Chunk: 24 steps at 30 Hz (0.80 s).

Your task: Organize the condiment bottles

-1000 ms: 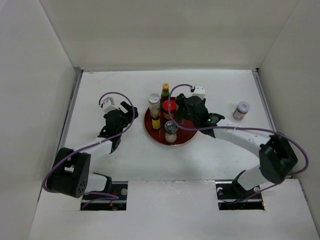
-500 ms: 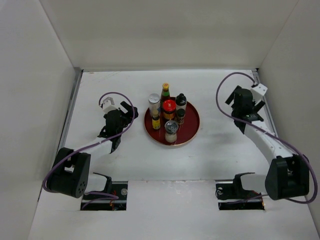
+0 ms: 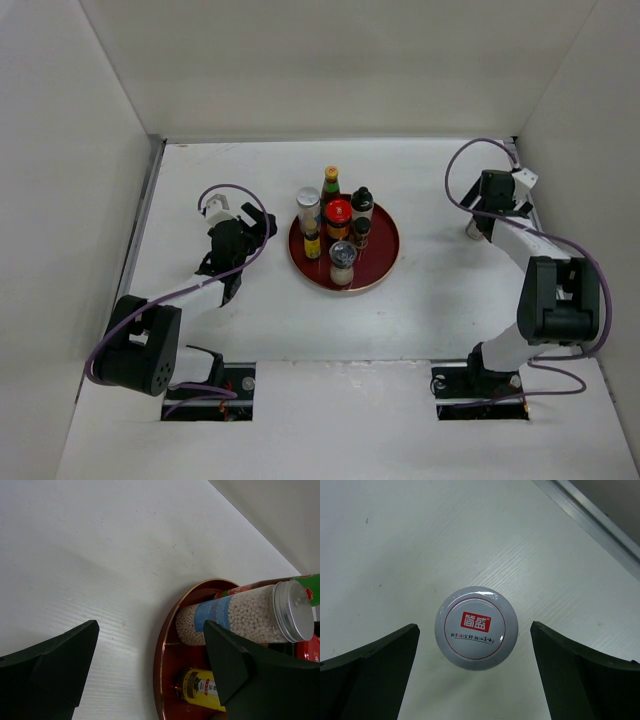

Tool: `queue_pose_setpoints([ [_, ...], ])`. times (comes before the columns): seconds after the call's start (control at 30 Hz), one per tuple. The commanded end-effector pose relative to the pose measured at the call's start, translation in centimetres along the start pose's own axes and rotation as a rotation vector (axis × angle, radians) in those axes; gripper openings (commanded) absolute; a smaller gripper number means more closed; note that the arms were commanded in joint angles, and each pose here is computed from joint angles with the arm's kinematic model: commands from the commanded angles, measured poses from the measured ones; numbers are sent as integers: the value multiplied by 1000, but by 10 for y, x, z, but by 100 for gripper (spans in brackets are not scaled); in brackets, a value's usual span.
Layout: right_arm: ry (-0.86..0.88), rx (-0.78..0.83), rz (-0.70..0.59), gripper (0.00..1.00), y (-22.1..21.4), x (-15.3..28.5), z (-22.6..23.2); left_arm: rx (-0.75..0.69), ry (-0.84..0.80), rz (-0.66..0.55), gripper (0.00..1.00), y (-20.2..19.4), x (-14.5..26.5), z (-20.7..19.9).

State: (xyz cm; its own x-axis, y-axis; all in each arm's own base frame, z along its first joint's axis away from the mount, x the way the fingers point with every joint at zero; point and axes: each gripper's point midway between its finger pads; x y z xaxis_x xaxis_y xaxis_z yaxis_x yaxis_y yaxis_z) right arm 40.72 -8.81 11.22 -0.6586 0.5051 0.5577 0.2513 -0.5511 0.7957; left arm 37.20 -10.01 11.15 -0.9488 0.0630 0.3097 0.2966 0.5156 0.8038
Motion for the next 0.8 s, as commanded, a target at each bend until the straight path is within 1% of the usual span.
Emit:
queue_pose_setpoints([
  [0.0, 67, -51, -23, 100, 16, -9, 22, 25, -47, -39, 85, 10, 1, -9],
  [0.07, 50, -46, -9, 100, 8, -15, 21, 27, -47, -41, 85, 11, 0, -9],
  [0.13, 37, -45, -11, 89, 6, -17, 20, 29, -45, -42, 85, 11, 1, -9],
  [0.23, 13, -37, -49, 67, 13, -15, 17, 29, -45, -42, 85, 11, 1, -9],
  [0.27, 17, -36, -66, 61, 16, -9, 20, 29, -45, -42, 85, 11, 1, -9],
  [0.3, 29, -36, -82, 56, 19, -1, 24, 29, -45, -41, 85, 11, 0, -8],
  [0.33, 54, -39, -98, 54, 22, 9, 30, 29, -45, -42, 85, 11, 1, -9],
  [0.47, 221, -1, -128, 52, 19, 65, 73, 31, -43, -46, 85, 12, 1, -7],
  [0.57, 361, 40, -107, 52, -4, 110, 105, 31, -41, -47, 85, 13, 1, -7],
  [0.77, 574, 137, -21, 53, -67, 175, 154, 30, -39, -43, 85, 11, 1, -6],
])
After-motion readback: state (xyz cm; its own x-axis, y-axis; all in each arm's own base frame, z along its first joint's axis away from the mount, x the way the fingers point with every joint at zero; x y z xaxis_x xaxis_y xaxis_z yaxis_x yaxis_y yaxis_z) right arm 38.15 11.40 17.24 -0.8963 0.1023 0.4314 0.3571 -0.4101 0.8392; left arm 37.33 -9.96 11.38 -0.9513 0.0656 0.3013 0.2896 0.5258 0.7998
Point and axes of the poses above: each gripper's point midway between its finger pads, its own x axis back along the fingers, its own z axis along the line the jaws close on, y = z × x, and after that the axes turned 8 degrees about -x, right-handed
